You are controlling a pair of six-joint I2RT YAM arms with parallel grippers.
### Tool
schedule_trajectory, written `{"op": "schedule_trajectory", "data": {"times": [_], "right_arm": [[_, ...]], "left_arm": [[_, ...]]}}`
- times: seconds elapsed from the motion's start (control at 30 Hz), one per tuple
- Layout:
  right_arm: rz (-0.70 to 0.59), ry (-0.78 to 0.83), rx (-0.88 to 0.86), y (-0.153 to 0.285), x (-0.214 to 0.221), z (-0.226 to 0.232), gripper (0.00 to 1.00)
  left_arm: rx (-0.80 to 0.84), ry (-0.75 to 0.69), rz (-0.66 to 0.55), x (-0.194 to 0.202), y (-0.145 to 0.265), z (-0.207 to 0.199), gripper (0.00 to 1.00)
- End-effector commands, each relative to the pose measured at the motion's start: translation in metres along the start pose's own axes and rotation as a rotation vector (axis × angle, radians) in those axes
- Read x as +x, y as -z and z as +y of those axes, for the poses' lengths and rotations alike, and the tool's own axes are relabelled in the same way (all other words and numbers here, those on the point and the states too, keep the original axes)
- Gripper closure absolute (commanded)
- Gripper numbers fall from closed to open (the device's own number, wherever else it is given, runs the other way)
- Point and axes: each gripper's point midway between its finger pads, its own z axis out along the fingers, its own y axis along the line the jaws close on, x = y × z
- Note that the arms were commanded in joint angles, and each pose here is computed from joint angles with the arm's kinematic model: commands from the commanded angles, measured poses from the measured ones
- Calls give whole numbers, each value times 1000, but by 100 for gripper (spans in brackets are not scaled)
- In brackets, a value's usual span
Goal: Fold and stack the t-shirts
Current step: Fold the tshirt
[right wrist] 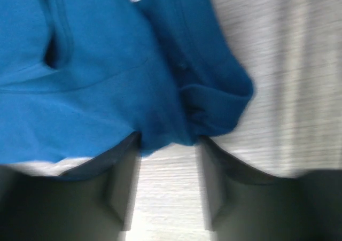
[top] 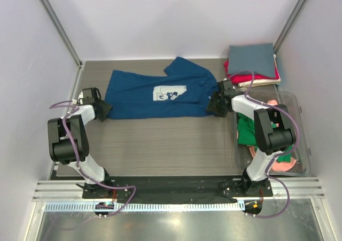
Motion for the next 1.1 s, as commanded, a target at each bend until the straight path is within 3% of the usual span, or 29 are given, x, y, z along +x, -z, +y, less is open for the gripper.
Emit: {"op": "schedule_trajectory", "data": {"times": [0.0, 0.03, 0.07, 0.1, 0.13, 0.27, 0.3, 0.37, 0.43, 0.5, 0.6, 1.0, 1.03, 1.07], "right_arm": [[17, 3, 80, -12, 7, -19, 53], [16, 8, 85, -13, 6, -20, 73], [15, 12, 86, -14, 6, -20, 80], [6, 23, 85, -13, 1, -18, 95], [-7, 29, 79, -11, -5, -15, 99], [-139, 37, 43, 33, -62, 12, 99], [-236, 22, 4, 67, -86, 25, 99], [-290, -31, 17, 92, -88, 20, 99], [-243, -55, 56, 92, -53, -5, 99], [-92, -68, 68, 69, 4, -24, 99], [-12, -26, 90, 61, 47, -33, 99], [-12, -7, 45, 116, 100, -48, 98], [3, -11, 43, 119, 106, -50, 91], [-4, -13, 30, 123, 108, -50, 82]], "left_arm": [[-33, 20, 31, 11, -22, 12, 63], [-22, 20, 31, 10, -25, 9, 90], [-12, 17, 37, 11, -26, 6, 99], [-3, 14, 33, 6, -25, 0, 100], [3, 11, 29, 2, -22, -4, 100], [62, 22, -45, -36, 22, -36, 100], [35, 33, -113, -52, 36, -33, 100], [41, 52, -229, -73, 85, -25, 100], [13, 74, -256, -64, 99, 5, 100], [-31, 81, -175, -32, 85, 37, 100], [-70, 74, -73, 7, 76, 65, 100], [-86, 105, -48, 37, 108, 104, 92], [-77, 105, -50, 37, 112, 103, 90], [-81, 102, -47, 39, 115, 104, 77]]}}
